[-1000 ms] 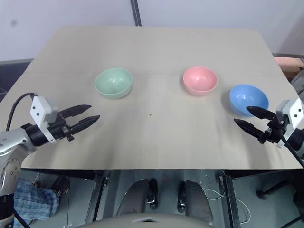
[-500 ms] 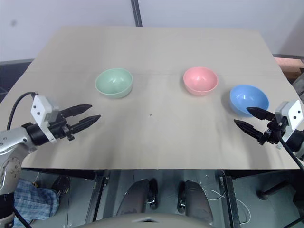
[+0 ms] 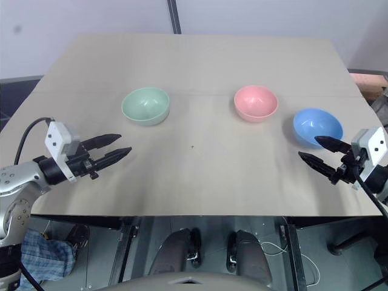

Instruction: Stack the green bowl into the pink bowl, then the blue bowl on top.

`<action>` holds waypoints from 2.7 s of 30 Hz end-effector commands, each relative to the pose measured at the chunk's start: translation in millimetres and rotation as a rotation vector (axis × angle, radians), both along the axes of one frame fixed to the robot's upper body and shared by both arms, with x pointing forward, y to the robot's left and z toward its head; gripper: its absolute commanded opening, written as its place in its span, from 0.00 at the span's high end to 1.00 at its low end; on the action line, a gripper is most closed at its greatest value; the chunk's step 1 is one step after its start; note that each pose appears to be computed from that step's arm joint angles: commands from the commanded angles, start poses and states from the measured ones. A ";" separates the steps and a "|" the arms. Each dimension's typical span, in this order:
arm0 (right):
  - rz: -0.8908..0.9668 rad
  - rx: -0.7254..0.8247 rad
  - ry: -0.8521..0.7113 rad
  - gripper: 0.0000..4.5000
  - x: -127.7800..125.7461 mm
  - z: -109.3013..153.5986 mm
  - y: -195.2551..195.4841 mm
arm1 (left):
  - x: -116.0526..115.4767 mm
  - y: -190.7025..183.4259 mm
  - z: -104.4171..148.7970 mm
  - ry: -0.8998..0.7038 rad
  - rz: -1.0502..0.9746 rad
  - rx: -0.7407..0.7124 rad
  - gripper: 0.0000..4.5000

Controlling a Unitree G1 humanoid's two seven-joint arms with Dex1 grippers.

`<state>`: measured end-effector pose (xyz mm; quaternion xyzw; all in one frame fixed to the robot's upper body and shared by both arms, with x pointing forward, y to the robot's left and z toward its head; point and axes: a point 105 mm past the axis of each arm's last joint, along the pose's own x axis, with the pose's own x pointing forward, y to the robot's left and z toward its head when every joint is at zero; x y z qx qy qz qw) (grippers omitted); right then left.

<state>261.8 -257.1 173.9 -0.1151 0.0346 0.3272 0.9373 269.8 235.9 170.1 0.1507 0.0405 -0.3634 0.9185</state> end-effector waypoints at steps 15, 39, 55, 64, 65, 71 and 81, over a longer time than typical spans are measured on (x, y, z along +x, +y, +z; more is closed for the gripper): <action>0.143 -0.270 -0.033 0.22 85.9 27.4 93.9 | -0.2 -7.1 29.8 -0.058 -0.103 -0.080 0.43; 0.152 -0.649 0.161 0.65 156.9 -14.8 128.2 | -6.5 -10.9 66.3 -0.168 -0.174 -0.151 0.43; 0.539 -0.803 0.096 1.00 53.8 -28.0 193.7 | -5.4 -8.8 55.7 -0.145 -0.182 -0.139 0.43; 0.554 -0.836 0.046 1.00 32.2 -33.5 230.2 | -1.1 -10.6 51.9 -0.124 -0.200 -0.135 0.43; 0.557 -0.844 0.035 1.00 31.7 -33.8 233.3 | -0.8 -11.0 51.6 -0.122 -0.203 -0.135 0.43; 0.574 -0.912 -0.031 1.00 30.4 -37.9 241.5 | 1.2 -12.4 51.7 -0.118 -0.213 -0.131 0.43; 0.580 -0.946 -0.084 0.52 29.5 -37.0 241.2 | 2.4 -13.3 51.4 -0.120 -0.216 -0.129 0.43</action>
